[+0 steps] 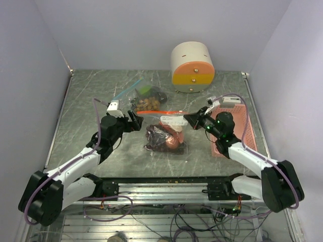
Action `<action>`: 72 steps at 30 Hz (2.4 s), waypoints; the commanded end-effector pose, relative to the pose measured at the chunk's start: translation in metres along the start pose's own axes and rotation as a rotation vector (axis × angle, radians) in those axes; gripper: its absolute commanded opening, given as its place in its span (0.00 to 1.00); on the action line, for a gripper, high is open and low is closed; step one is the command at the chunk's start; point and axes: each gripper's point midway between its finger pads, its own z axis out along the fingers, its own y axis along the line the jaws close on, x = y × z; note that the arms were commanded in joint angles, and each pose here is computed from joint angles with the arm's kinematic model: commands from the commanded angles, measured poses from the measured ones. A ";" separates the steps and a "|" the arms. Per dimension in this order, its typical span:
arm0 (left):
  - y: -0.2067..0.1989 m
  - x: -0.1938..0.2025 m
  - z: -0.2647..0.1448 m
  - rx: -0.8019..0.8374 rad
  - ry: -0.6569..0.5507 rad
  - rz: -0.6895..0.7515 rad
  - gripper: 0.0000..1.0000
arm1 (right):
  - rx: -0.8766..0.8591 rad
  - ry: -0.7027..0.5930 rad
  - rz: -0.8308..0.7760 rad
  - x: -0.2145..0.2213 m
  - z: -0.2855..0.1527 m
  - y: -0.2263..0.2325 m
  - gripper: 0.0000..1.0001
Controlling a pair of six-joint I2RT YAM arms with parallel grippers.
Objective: Open the zip-top bag and remove the fake food
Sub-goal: Pick up the zipper food storage bag at the center of the board.
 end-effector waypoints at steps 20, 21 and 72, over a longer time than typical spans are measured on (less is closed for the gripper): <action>-0.070 -0.024 -0.026 0.407 -0.143 0.030 0.56 | -0.203 -0.110 -0.258 -0.031 -0.038 0.050 0.00; -0.074 -0.024 -0.027 0.430 -0.141 0.033 0.53 | -0.191 -0.103 -0.259 -0.031 -0.036 0.047 0.00; -0.206 0.016 -0.037 1.049 0.122 0.529 0.07 | -0.364 -0.039 -0.337 -0.045 -0.055 0.091 0.36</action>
